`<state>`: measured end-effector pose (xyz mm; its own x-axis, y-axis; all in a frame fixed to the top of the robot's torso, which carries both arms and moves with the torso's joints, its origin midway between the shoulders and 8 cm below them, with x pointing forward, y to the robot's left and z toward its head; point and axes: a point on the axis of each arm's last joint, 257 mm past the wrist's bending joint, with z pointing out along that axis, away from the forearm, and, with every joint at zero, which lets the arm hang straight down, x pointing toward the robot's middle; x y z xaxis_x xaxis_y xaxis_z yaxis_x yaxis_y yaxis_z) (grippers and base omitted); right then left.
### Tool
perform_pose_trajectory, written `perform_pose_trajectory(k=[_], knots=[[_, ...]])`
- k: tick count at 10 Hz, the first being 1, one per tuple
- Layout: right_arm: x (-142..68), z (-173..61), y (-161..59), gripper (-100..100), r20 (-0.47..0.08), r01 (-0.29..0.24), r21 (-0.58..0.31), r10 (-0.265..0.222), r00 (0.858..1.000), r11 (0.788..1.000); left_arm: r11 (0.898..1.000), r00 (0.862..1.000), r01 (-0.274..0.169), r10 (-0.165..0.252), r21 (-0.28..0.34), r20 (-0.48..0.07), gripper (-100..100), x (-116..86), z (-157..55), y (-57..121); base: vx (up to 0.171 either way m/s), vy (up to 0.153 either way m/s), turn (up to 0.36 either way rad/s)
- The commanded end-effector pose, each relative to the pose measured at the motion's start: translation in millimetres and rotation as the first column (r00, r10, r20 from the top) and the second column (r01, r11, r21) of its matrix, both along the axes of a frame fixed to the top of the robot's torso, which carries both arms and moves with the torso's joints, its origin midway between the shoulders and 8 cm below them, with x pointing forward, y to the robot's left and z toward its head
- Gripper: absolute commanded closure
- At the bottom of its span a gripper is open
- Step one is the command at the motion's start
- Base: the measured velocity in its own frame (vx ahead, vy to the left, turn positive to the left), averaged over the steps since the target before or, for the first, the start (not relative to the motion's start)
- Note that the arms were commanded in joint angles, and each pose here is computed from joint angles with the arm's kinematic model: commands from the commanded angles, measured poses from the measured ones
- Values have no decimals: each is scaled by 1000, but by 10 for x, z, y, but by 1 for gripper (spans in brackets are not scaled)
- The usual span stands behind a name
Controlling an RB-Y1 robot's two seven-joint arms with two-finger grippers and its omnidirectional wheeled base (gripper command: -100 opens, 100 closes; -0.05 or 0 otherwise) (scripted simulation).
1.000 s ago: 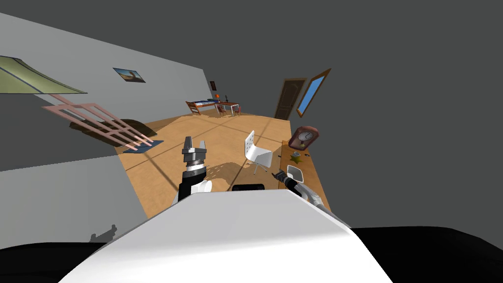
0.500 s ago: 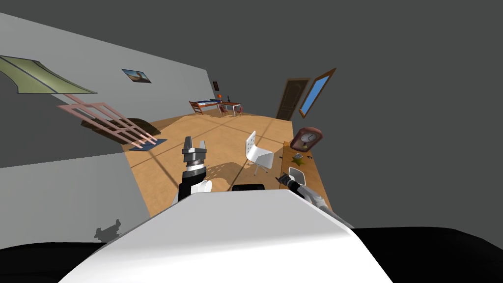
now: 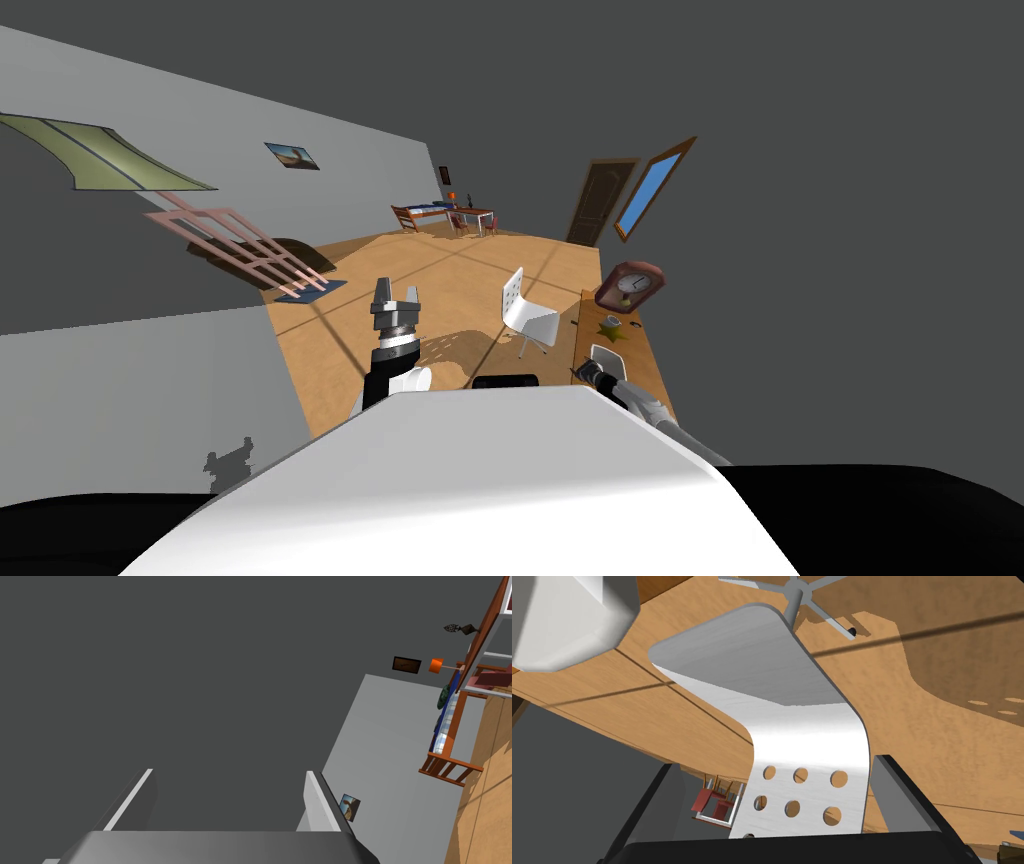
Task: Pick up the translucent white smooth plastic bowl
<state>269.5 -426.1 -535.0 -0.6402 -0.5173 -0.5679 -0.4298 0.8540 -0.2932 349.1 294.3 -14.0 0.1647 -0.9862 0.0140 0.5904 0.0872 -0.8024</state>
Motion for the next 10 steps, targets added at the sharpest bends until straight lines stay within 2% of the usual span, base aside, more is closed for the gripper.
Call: perform_pose_trajectory(k=[1, 4, 5, 6, 7, 9, 10], knots=[[-74, -45, -134, -100, -17, -3, -28, 3, 1000, 1000, 1000, 1000, 0, 0, 0, 0, 0, 0, 0, 0, 21, -12, 33], [-405, -183, -637, -100, -106, -41, -165, 23, 994, 986, 1000, 1000, 0, 0, 0, 0, 0, 0, 0, 0, 35, -18, 77], [-405, -183, -637, -100, -106, -41, -165, 23, 994, 986, 1000, 1000, 0, 0, 0, 0, 0, 0, 0, 0, 28, -15, 30], [-490, -206, -757, -100, -130, -56, -198, 30, 991, 979, 1000, 1000, 0, 0, 0, 0, 0, 0, 0, 0, 23, -12, 44], [-500, -209, -769, -100, -132, -55, -200, 28, 991, 978, 1000, 1000, 0, 0, 0, 0, 0, 0, 0, 0, 15, -9, 24], [-699, -258, -1006, -100, -183, -79, -258, 32, 983, 963, 1000, 1000, 0, 0, 0, 0, 0, 0, 0, 0, 19, -8, 59], [-867, -302, -1147, -100, -223, -100, -292, 34, 974, 951, 1000, 1000, 0, 0, 0, 0, 0, 0, 0, 0, 35, -23, 66]])
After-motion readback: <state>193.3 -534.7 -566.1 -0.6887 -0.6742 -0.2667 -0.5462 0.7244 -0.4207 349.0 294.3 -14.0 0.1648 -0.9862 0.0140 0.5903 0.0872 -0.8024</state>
